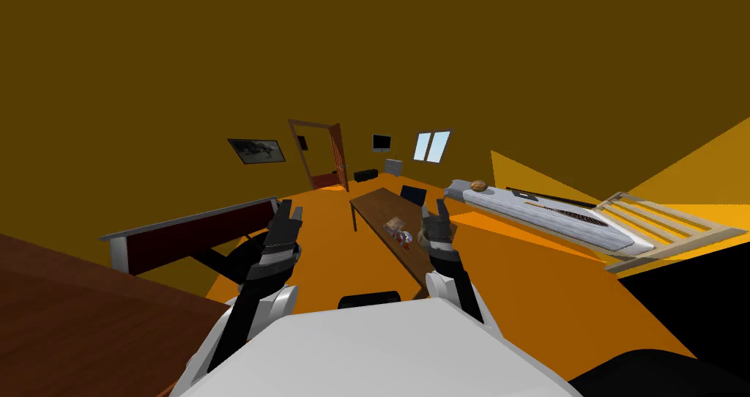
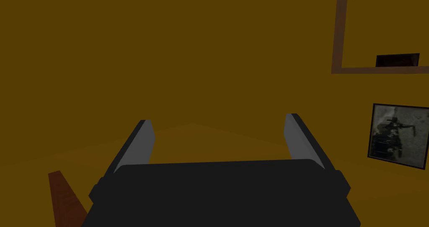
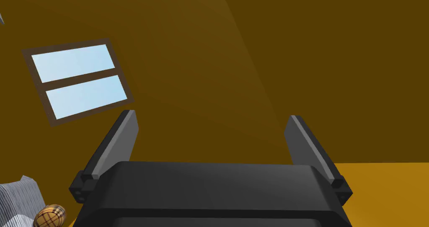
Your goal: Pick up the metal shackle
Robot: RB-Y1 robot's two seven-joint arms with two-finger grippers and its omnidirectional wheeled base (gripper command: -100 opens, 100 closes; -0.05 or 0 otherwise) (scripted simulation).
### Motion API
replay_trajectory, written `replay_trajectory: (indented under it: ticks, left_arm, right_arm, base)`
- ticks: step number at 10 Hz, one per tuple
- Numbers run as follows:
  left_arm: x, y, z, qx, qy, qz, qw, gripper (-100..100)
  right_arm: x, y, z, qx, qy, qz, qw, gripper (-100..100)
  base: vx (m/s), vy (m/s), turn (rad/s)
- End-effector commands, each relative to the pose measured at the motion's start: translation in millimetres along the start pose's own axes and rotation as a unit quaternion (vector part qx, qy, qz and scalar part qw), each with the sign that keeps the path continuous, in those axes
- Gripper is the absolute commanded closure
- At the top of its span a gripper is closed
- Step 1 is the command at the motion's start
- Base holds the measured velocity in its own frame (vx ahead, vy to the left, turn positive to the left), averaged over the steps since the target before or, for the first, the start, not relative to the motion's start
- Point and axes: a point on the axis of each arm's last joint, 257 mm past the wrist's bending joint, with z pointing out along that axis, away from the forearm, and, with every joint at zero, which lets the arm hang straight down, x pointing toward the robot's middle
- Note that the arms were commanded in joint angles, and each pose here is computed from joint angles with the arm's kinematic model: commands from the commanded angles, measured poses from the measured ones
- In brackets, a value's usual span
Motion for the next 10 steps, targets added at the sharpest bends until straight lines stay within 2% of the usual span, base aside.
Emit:
replay_trajectory:
  ticks: [1,4,6,8,10]
  left_arm:
    - [0.0,0.0,0.0,0.000,0.000,0.000,1.0000,0]
    - [0.0,0.0,0.0,0.000,0.000,0.000,1.0000,0]
    - [0.1,0.0,0.0,0.000,0.000,0.000,1.0000,0]
    - [0.0,0.0,0.0,0.000,0.000,0.000,1.0000,0]
    - [0.0,0.0,0.0,0.000,0.000,0.000,1.0000,0]
  right_arm:
    - [-0.2,-12.5,0.6,0.013,0.017,-0.035,0.9991,-100]
    - [-3.7,-34.0,1.4,0.034,0.035,-0.090,0.9947,-100]
    - [-8.5,-52.9,1.7,0.052,0.048,-0.137,0.9880,-100]
    - [-15.6,-75.0,1.7,0.073,0.061,-0.190,0.9771,-100]
    - [-24.9,-99.3,1.2,0.095,0.075,-0.246,0.9618,-100]
  base:
    - [-0.020,0.049,0.136]
    - [-0.026,0.093,0.101]
    - [-0.019,0.103,0.125]
    - [-0.013,0.108,0.106]
    - [-0.015,0.102,0.134]
